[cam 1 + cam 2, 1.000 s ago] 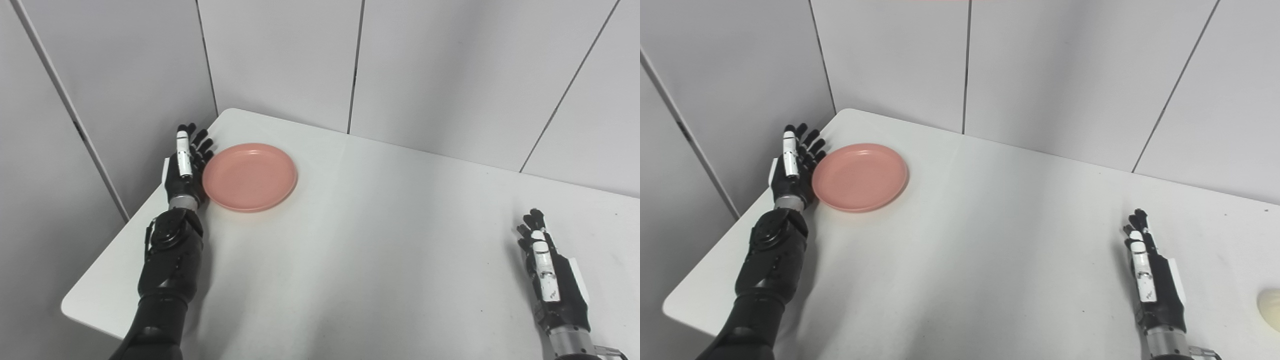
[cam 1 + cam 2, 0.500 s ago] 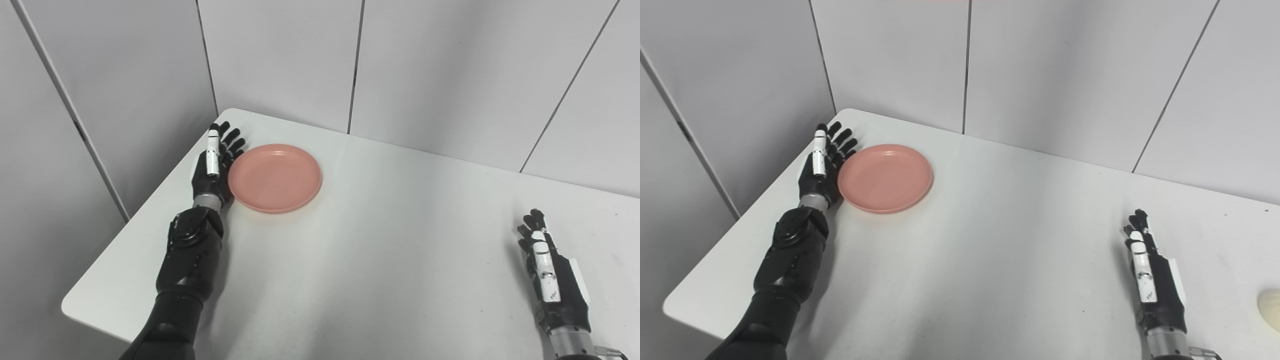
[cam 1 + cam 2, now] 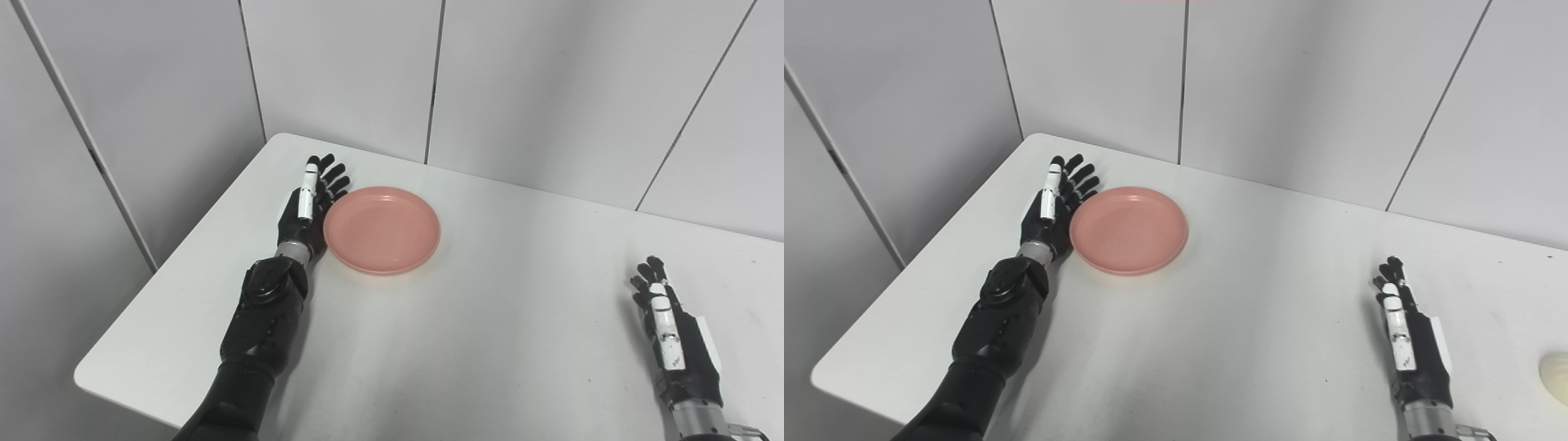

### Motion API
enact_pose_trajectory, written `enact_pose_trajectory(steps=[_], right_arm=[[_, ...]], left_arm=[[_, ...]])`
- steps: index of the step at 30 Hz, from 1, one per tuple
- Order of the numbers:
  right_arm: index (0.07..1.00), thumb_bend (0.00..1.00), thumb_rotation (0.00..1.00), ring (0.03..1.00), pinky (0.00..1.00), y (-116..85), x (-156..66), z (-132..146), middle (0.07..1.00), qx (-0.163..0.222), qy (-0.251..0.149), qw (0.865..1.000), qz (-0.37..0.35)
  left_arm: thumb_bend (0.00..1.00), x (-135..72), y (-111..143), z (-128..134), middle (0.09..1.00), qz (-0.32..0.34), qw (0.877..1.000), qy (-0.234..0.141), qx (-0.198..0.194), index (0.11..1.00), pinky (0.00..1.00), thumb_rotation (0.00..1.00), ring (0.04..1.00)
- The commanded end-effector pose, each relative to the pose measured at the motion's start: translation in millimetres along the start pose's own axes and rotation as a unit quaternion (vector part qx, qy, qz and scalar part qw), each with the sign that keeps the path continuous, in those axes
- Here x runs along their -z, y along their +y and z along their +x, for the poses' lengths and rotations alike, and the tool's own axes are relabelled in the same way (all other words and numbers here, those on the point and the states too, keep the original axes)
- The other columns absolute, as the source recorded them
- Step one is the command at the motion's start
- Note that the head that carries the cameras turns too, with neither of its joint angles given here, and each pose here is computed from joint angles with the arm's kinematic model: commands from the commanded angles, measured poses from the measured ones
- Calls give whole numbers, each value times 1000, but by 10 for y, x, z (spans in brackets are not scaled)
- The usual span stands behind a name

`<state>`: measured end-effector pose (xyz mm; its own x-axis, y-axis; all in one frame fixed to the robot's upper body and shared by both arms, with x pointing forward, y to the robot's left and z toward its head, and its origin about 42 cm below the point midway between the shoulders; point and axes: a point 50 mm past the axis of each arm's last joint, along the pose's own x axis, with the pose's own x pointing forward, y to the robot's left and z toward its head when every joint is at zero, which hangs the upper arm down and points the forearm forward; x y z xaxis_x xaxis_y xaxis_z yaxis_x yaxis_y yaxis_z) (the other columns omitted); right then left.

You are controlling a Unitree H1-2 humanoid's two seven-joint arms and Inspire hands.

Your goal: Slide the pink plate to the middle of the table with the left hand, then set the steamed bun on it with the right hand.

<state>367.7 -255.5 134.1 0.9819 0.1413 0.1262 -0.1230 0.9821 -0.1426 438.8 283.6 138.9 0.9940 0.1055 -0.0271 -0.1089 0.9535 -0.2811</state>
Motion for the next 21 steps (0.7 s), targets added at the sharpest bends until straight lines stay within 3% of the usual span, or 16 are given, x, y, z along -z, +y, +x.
enact_pose_trajectory(steps=[1,21], right_arm=[[963,108,1000,940,962,58,174,-145,952,8,19,1000,9],[964,191,1000,946,956,203,243,-141,959,2,24,1000,-2]], left_arm=[[482,229,-71,-79,897,6,998,54,10,891,909,989,890],[502,519,-527,-208,907,66,989,85,101,902,901,1000,897]])
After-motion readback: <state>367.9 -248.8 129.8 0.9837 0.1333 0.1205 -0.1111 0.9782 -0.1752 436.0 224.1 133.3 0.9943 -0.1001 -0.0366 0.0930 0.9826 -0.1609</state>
